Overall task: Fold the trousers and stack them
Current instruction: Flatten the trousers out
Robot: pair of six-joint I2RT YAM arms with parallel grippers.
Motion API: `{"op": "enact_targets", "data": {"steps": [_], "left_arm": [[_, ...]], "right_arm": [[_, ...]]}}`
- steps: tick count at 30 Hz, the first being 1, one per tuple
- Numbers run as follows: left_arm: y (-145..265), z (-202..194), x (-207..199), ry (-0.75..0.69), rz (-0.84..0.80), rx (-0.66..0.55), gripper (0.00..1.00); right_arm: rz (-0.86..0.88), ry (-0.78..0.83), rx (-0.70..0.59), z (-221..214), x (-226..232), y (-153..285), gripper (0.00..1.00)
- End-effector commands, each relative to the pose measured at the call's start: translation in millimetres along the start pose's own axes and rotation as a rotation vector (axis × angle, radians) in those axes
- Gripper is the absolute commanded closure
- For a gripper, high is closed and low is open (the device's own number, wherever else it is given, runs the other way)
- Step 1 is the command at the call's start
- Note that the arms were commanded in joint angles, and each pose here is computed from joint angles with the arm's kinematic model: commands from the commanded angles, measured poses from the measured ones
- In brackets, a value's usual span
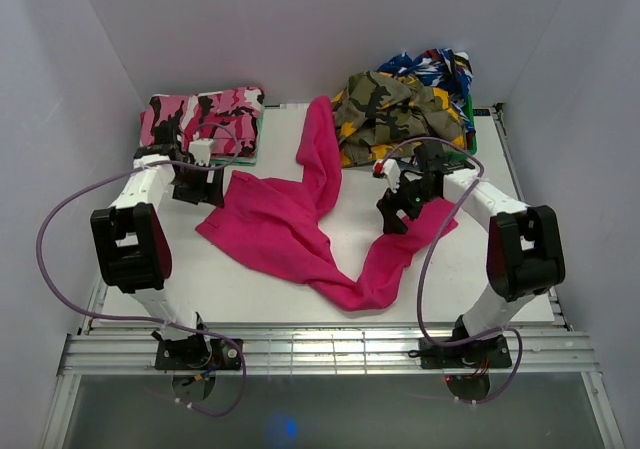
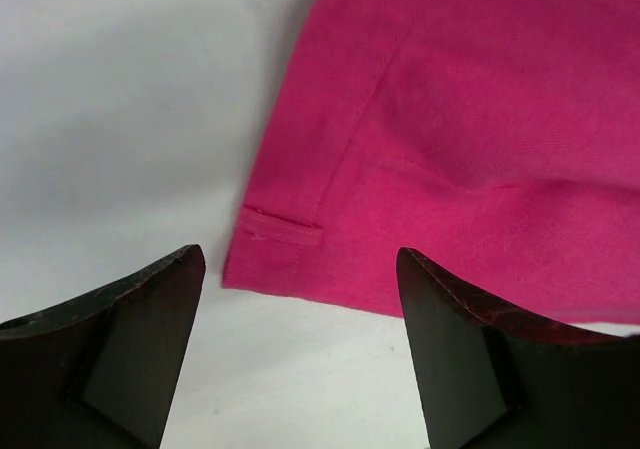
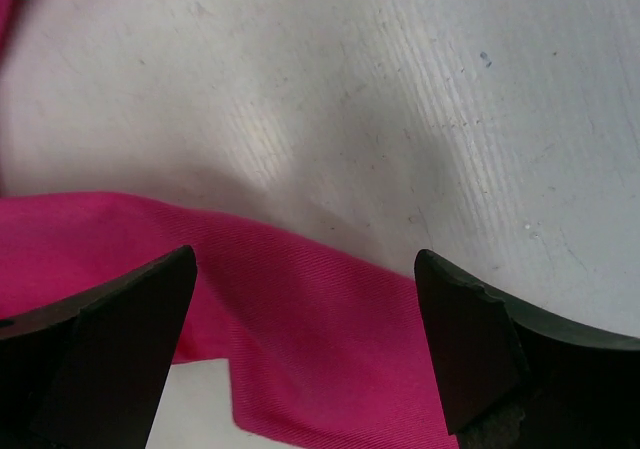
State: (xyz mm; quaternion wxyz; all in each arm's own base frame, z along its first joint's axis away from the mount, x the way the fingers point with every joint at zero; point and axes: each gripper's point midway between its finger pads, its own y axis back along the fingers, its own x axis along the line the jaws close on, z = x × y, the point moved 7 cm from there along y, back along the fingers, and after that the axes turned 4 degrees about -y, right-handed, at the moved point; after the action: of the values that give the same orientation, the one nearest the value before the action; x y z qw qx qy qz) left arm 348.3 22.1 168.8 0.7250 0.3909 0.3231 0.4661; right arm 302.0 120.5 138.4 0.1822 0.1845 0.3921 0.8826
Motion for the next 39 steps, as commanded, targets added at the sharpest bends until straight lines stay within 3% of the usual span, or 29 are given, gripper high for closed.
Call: {"op": "enact_targets", "data": {"steps": [1, 11, 14, 18, 19, 22, 23, 24, 25, 30, 33, 39], "left_arm": [[-1, -6, -19, -0.001, -0.07, -0.005, 0.12], [-54, -45, -1, 0.041, 0.013, 0.144, 0.13], [-67, -58, 6, 0.038, 0.054, 0.196, 0.16], [-79, -72, 9, 0.034, 0.068, 0.252, 0.2], [-80, -74, 8, 0.038, 0.061, 0.26, 0.23], [-77, -78, 2, 0.045, 0.019, 0.276, 0.51], [-74, -71, 3, 0.037, 0.016, 0.259, 0.61], [-64, -65, 0, 0.037, 0.007, 0.247, 0.81], [-56, -57, 1, 0.041, 0.007, 0.22, 0.99], [22, 13, 7, 0.07, 0.059, -0.037, 1.0], [61, 34, 21, 0.095, 0.123, -0.138, 1.0], [107, 20, 37, 0.179, 0.127, -0.16, 1.0]], "right_arm": [[-0.011, 0.232, 0.113, -7, -18, -7, 0.05], [0.032, 0.399, 0.33, -84, 2, -9, 0.09], [0.022, 0.418, 0.38, -105, 7, -5, 0.17], [-0.011, 0.408, 0.407, -118, 5, 7, 0.37], [-0.02, 0.405, 0.411, -119, 3, 10, 0.4], [-0.067, 0.415, 0.408, -119, -5, 26, 0.58], [-0.09, 0.406, 0.402, -119, -10, 32, 0.66], [-0.121, 0.411, 0.394, -116, -14, 39, 0.91], [-0.175, 0.39, 0.37, -109, -26, 52, 0.92], [-0.33, 0.295, 0.211, -82, -60, 106, 0.92], [-0.428, 0.279, 0.136, -70, -77, 139, 0.92], [-0.532, 0.235, 0.044, -60, -84, 179, 0.92]]}}
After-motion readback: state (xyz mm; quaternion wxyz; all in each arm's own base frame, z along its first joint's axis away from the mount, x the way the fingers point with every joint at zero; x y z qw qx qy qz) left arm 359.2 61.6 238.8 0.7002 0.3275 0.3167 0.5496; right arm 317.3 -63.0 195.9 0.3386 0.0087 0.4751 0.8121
